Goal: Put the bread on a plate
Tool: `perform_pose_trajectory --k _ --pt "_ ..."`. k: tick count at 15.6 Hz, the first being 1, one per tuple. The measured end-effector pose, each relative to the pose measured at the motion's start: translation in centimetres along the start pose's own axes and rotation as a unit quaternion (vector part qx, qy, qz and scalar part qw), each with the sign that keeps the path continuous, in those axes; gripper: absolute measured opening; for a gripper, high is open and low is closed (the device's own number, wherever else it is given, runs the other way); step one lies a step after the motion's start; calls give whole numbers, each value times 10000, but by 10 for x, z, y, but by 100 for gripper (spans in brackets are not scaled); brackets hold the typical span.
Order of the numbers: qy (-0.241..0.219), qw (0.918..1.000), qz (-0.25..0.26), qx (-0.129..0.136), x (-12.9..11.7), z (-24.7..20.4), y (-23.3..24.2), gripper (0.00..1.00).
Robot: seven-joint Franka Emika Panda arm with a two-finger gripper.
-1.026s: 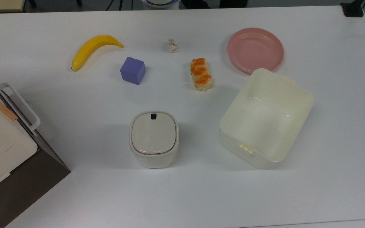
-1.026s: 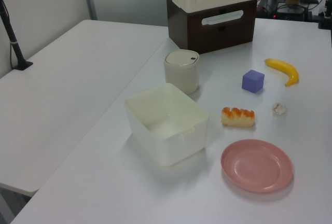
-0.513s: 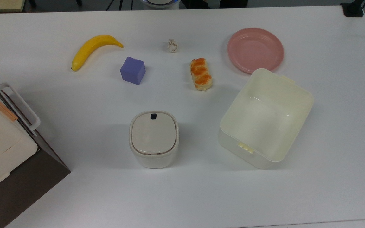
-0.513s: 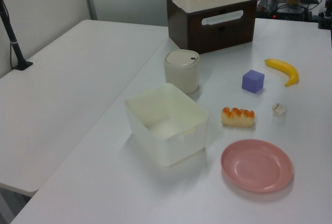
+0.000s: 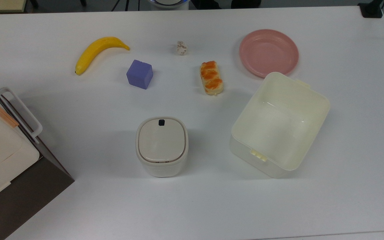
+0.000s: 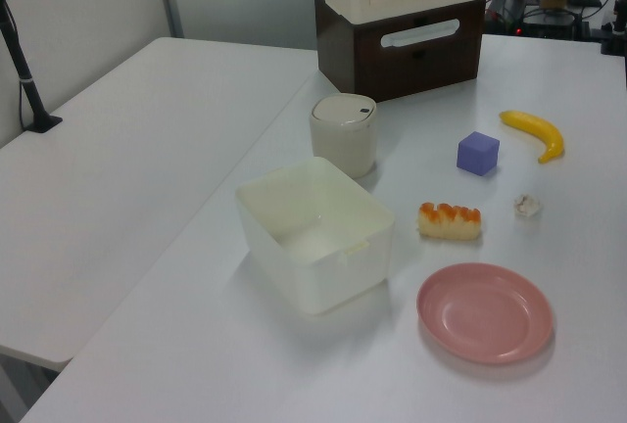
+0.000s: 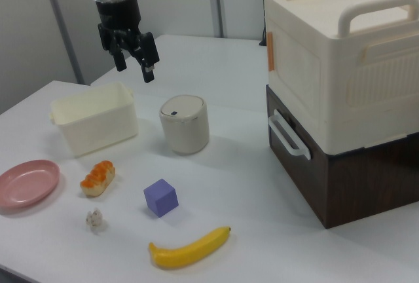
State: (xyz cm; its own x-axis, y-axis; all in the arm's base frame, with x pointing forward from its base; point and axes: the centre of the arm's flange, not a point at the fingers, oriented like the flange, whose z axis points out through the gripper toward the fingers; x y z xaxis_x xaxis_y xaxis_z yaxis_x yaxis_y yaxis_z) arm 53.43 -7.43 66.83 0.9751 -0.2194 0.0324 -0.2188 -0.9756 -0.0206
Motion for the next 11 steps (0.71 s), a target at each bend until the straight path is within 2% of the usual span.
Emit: perform_pose_trajectory --k 11 --pt "-13 10000 -40 0 -1 0 -4 100"
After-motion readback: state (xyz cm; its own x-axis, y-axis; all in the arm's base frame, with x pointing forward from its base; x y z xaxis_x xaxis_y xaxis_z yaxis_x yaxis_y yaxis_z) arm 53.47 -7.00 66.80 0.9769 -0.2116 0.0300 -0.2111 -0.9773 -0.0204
